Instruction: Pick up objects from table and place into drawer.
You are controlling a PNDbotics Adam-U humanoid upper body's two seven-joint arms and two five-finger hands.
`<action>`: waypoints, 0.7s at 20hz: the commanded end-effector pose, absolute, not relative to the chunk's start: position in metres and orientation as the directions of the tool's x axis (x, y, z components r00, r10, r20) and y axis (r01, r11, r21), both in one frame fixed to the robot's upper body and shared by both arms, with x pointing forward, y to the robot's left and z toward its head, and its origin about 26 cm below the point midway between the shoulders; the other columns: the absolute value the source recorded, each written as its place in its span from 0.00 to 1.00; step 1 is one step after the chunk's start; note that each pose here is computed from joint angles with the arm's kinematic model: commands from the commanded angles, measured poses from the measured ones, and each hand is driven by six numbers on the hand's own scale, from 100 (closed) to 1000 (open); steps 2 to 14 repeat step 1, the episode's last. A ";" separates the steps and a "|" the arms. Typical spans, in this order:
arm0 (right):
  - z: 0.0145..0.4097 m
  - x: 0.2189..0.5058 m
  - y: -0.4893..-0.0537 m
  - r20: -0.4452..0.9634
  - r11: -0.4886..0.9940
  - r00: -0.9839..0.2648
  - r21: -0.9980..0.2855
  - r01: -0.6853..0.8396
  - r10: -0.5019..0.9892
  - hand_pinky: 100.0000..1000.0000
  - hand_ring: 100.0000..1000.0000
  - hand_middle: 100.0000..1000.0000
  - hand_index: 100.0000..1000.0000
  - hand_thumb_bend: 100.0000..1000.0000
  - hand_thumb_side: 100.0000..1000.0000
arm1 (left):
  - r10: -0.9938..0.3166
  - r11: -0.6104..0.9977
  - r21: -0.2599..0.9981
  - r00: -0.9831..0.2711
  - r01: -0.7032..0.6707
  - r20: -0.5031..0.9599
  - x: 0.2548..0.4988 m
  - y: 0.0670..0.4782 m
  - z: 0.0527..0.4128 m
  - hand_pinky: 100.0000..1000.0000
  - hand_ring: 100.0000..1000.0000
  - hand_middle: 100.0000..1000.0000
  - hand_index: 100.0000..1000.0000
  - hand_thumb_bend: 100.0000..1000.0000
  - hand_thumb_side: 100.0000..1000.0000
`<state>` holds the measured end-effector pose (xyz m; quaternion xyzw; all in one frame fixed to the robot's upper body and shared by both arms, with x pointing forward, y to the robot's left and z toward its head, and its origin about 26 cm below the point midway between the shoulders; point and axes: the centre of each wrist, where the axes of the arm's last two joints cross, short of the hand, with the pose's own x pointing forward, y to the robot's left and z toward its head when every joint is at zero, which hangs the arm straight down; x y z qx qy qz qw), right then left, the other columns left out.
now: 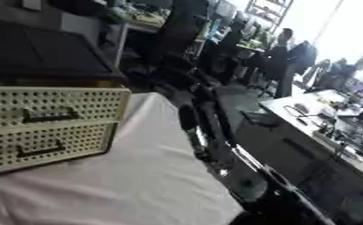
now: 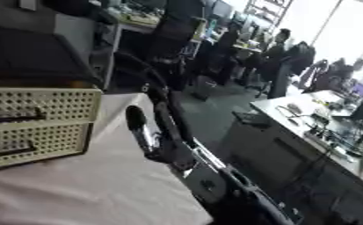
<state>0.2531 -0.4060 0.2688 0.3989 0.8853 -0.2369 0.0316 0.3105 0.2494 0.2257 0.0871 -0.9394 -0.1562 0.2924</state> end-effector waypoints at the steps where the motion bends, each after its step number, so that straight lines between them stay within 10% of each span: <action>1: 0.260 0.250 -0.405 -0.425 0.730 -0.739 -0.225 0.645 0.522 0.71 0.88 0.91 0.89 0.00 1.00 | -0.253 0.940 0.324 -0.852 -0.104 0.459 0.308 0.257 0.237 0.44 0.53 0.58 0.96 0.09 0.91; 14: 0.260 0.250 -0.405 -0.425 0.730 -0.739 -0.225 0.645 0.522 0.71 0.88 0.91 0.89 0.00 1.00 | -0.253 0.940 0.324 -0.852 -0.104 0.459 0.308 0.257 0.237 0.44 0.53 0.58 0.96 0.09 0.91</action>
